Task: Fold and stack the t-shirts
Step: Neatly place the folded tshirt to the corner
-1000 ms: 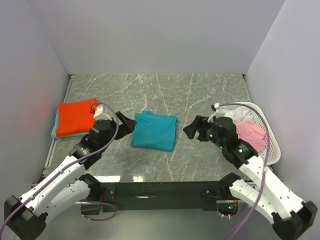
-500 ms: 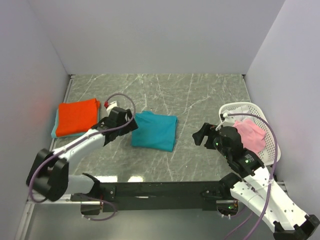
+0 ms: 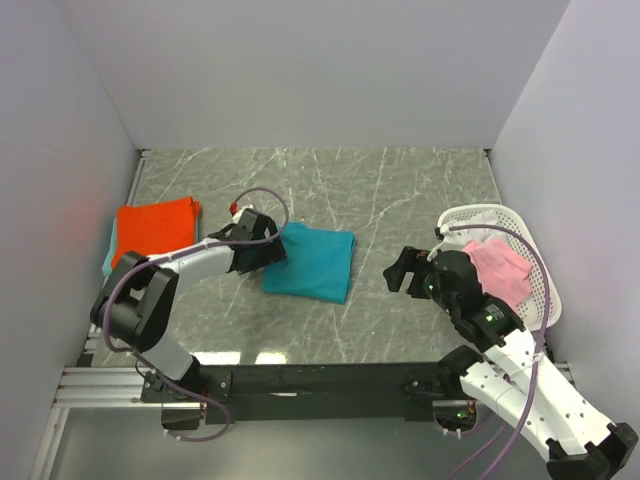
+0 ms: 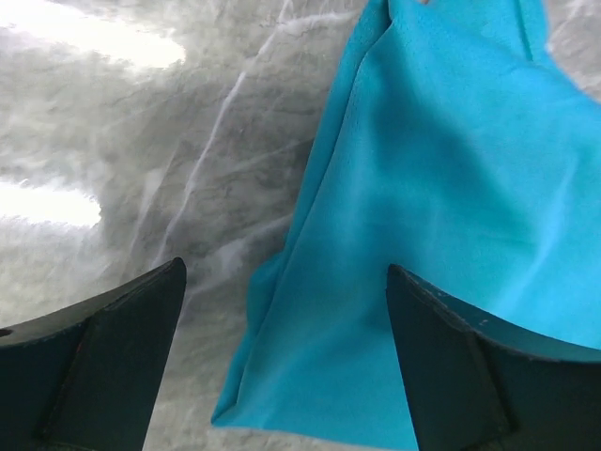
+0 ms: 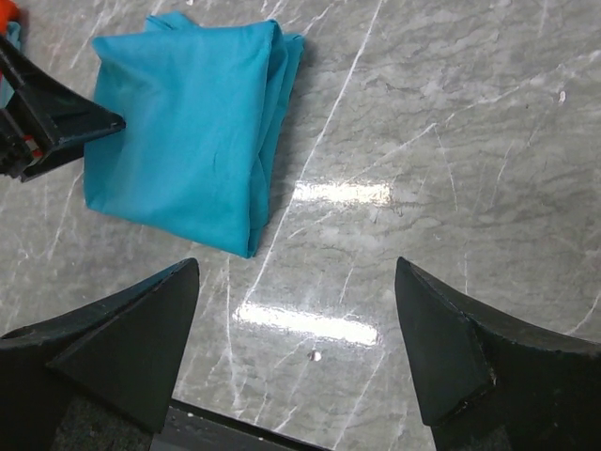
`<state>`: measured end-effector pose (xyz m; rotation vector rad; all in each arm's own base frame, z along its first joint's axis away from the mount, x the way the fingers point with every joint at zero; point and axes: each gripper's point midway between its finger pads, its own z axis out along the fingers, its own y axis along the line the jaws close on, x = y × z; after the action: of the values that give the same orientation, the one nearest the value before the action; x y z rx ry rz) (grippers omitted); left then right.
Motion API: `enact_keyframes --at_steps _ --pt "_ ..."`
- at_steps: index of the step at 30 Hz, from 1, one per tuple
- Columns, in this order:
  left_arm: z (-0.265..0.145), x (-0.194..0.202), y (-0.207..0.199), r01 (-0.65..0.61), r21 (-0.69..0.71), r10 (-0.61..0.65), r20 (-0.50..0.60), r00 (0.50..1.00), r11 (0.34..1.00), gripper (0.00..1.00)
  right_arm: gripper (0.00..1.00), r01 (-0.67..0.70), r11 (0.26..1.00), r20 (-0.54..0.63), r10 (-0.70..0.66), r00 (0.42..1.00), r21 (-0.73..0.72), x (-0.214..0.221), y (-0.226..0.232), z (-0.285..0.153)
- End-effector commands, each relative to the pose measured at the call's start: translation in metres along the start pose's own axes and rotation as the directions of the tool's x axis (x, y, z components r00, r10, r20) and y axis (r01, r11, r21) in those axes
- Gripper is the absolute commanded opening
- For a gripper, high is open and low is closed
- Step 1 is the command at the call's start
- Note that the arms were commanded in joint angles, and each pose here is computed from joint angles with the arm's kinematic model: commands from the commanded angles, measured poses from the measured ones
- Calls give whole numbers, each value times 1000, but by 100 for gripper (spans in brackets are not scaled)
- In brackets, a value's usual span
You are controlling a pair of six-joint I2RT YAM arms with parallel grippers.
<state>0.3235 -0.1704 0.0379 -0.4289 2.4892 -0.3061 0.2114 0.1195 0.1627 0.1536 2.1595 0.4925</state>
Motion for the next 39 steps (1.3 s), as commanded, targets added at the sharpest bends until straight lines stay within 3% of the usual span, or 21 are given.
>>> enact_keyframes --at_steps 1,12,16,22,24,25,26,28,29,33,39 --pt "5 -14 -24 -17 63 16 14 1000 998 91 91 19 1000 8 -19 1000 -5 0 -1 5" --pt "25 11 -29 -111 -12 111 -36 993 994 83 91 21 1000 11 -21 1000 -9 1 -1 5" --pt "30 18 -24 -150 -98 147 -31 989 984 70 91 23 1000 10 -23 1000 -21 2 0 4" --pt "34 21 -20 -192 -165 192 -19 981 967 37 91 25 999 22 -24 999 -43 1 3 2" --pt "35 19 -17 -207 -197 209 -10 978 958 32 91 24 999 22 -23 999 -39 1 3 3" --pt "33 18 -17 -230 -215 237 4 972 949 21 91 25 999 24 -24 999 -40 1 3 2" --pt "28 4 -9 -227 -285 257 73 964 931 15 91 24 999 24 -24 999 -39 0 2 2" --pt "21 -7 -5 -257 -325 306 107 946 910 9 91 25 999 25 -24 999 -44 1 3 2" --pt "14 -19 -1 -246 -360 316 150 937 900 1 91 26 999 25 -25 999 -44 1 3 2" --pt "-4 -43 3 -275 -407 384 214 898 871 1 91 25 998 28 -24 999 -50 1 3 2" --pt "-27 -71 19 -374 -526 554 235 799 764 1 91 39 993 3 -39 999 -113 4 14 0"
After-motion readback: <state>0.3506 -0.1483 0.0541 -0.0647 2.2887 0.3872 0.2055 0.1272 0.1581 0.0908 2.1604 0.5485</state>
